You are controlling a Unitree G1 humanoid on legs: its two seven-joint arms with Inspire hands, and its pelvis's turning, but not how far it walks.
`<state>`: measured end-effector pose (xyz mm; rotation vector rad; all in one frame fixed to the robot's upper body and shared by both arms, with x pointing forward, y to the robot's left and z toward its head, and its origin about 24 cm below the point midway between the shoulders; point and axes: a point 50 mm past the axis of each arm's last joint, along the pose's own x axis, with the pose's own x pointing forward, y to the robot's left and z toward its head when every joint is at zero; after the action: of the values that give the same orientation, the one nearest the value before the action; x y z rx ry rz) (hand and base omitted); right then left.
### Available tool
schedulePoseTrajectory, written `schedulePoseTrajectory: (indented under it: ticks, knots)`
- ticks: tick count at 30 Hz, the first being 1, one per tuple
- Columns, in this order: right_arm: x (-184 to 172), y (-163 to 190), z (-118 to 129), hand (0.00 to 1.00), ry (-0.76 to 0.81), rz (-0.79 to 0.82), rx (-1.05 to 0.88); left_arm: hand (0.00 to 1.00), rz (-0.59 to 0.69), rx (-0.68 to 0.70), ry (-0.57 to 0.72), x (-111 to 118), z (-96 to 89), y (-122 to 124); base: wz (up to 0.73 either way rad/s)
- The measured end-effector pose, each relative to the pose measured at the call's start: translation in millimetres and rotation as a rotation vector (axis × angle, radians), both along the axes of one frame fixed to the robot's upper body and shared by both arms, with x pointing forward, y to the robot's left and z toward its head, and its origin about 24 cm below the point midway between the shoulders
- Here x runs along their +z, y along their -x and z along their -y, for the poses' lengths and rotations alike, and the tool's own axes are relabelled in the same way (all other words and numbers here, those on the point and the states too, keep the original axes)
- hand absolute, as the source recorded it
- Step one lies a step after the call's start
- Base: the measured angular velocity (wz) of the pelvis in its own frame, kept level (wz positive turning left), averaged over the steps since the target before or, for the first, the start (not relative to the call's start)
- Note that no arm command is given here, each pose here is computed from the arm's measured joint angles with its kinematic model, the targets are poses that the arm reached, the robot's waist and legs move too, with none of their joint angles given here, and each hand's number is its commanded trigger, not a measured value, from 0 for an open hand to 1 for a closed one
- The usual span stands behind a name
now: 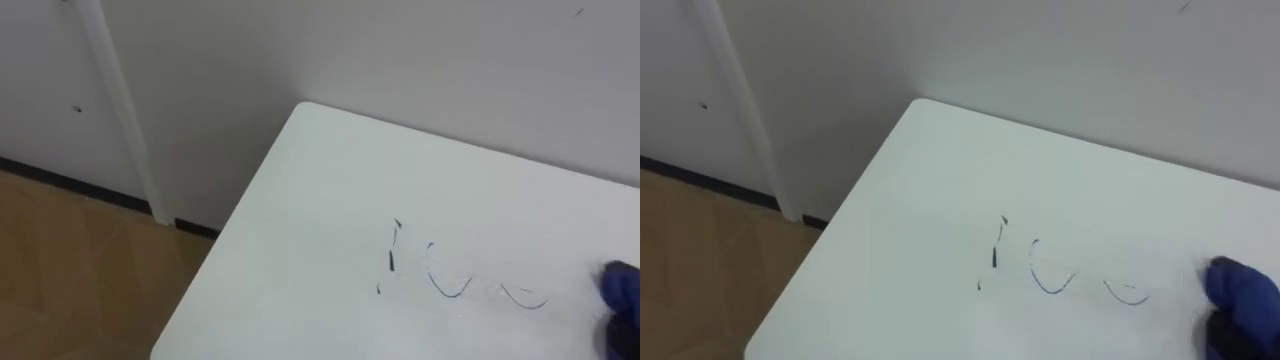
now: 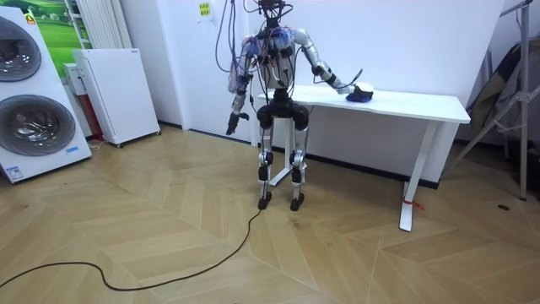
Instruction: Wipe table
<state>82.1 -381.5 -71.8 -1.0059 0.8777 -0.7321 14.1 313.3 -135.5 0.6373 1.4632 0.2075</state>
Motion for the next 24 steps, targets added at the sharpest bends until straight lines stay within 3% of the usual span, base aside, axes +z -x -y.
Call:
schedulePoseTrajectory:
  ticks: [6,9,12,14,17,19,24]
  knots:
    - [-1,-22,-10,1.0,-0.001,0.005,0.022,0.0,0.05,-0.096,0.039,-3,14.6,-29,-0.17]
    - [0,-47,-32,1.0,0.025,-0.015,0.115,0.0,0.044,-0.153,0.065,-8,28.3,-41,-0.58]
    - [10,-96,-88,1.0,0.072,-0.007,0.439,0.0,0.054,-0.197,0.082,-10,38.3,-56,-0.62]
    - [23,-124,-146,1.0,0.132,0.015,0.745,0.0,0.083,-0.212,0.1,-11,49.4,-71,0.1]
    - [34,-144,-190,1.0,0.145,0.038,0.953,0.0,0.096,-0.252,0.109,-10,57.7,-77,0.24]
    - [40,-149,-195,1.0,0.149,0.048,0.979,0.0,0.098,-0.249,0.102,-9,57.4,-75,0.38]
    - [30,-143,-180,1.0,0.136,0.089,0.931,0.0,0.035,-0.224,0.093,-12,51.6,-51,0.22]
